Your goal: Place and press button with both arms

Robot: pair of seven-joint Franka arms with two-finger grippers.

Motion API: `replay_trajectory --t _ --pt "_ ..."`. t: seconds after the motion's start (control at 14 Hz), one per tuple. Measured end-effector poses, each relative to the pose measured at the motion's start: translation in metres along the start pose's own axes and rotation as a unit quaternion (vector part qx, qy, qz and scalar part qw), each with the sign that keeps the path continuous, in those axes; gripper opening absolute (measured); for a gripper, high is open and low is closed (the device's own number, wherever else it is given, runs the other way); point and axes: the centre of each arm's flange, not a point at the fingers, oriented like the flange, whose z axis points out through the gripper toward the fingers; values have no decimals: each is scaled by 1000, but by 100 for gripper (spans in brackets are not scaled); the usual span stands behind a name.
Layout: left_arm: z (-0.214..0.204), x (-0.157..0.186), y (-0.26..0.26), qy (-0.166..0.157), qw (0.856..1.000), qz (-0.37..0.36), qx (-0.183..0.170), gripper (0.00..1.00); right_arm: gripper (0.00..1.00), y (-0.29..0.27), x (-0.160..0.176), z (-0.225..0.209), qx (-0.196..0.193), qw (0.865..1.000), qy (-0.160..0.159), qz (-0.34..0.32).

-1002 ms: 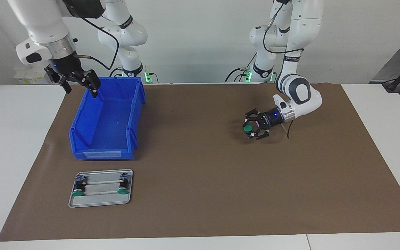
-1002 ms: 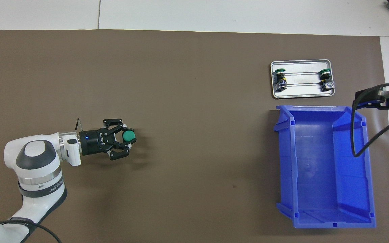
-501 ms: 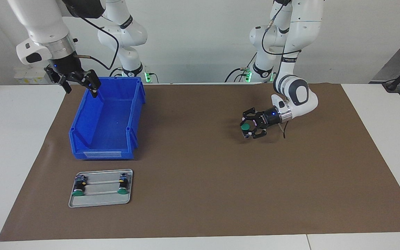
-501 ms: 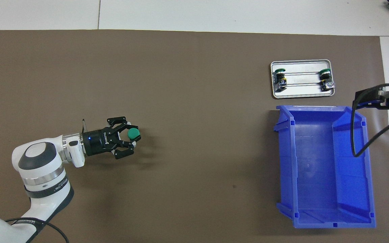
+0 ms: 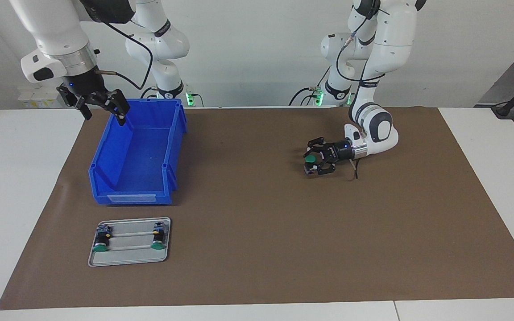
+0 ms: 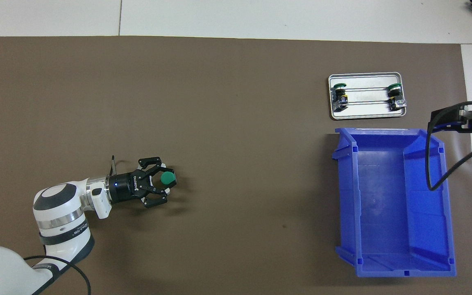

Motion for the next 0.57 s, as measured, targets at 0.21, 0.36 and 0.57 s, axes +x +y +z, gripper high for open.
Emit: replay_trajectory --t 0.21,0.36,0.57 --pt "-4 -3 0 14 1000 5 -2 36 100 0 0 0 0 1000 0 0" --pt "-4 -3 -1 14 1000 7 -2 33 100 0 0 0 0 1000 0 0" --pt "-4 -2 -4 9 1000 11 2 24 100 0 0 0 0 1000 0 0"
